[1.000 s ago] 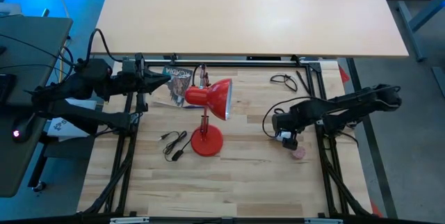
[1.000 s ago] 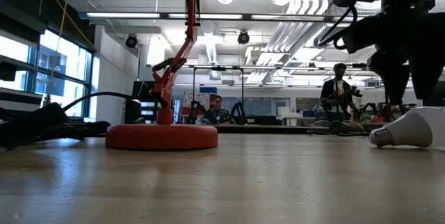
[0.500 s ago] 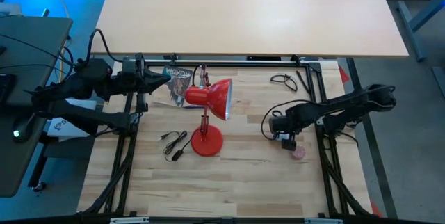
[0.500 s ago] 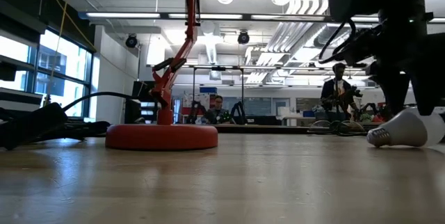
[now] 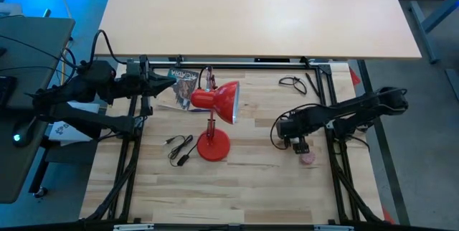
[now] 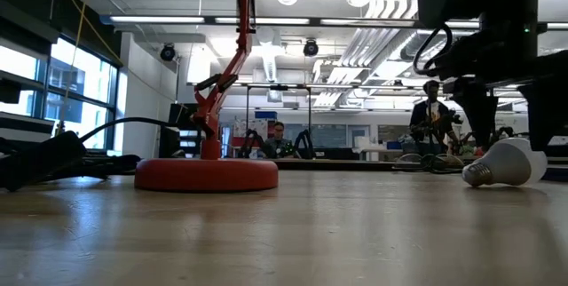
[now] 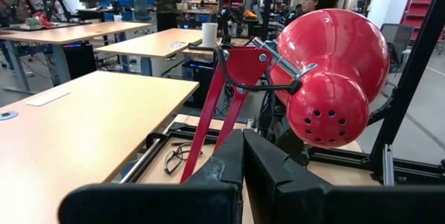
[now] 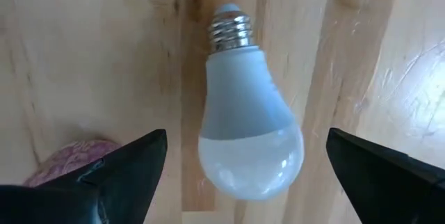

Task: Screw lightbulb
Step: Insert the lightbulb on the lamp

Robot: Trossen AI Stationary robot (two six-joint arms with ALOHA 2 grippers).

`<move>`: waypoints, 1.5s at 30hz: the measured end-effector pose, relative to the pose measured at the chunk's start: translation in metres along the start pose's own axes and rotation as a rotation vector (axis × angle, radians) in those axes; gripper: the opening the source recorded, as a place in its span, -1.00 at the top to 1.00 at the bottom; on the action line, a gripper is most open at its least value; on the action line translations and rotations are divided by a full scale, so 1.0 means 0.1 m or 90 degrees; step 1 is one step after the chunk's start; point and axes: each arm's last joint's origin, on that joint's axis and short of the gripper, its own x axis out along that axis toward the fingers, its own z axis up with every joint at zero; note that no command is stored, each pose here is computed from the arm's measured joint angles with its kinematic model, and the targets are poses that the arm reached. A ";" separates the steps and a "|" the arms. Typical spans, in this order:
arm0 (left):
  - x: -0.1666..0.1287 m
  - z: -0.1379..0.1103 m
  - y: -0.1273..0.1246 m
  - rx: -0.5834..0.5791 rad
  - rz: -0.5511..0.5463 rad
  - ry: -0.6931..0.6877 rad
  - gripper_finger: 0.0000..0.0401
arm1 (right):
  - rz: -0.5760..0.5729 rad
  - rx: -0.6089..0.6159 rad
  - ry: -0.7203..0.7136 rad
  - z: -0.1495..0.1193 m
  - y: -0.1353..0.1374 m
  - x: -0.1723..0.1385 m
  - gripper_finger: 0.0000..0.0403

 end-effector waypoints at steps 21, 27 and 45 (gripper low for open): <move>0.00 0.00 0.00 0.000 0.000 0.000 1.00 | 0.023 -0.013 0.106 0.13 0.03 0.35 -0.44; 0.00 0.00 0.00 0.005 0.000 0.000 1.00 | 0.019 0.012 0.110 0.13 0.03 0.35 -0.31; -0.29 0.56 0.00 0.033 -0.063 -0.112 1.00 | 0.023 0.185 -0.294 0.28 -0.03 -1.81 -0.25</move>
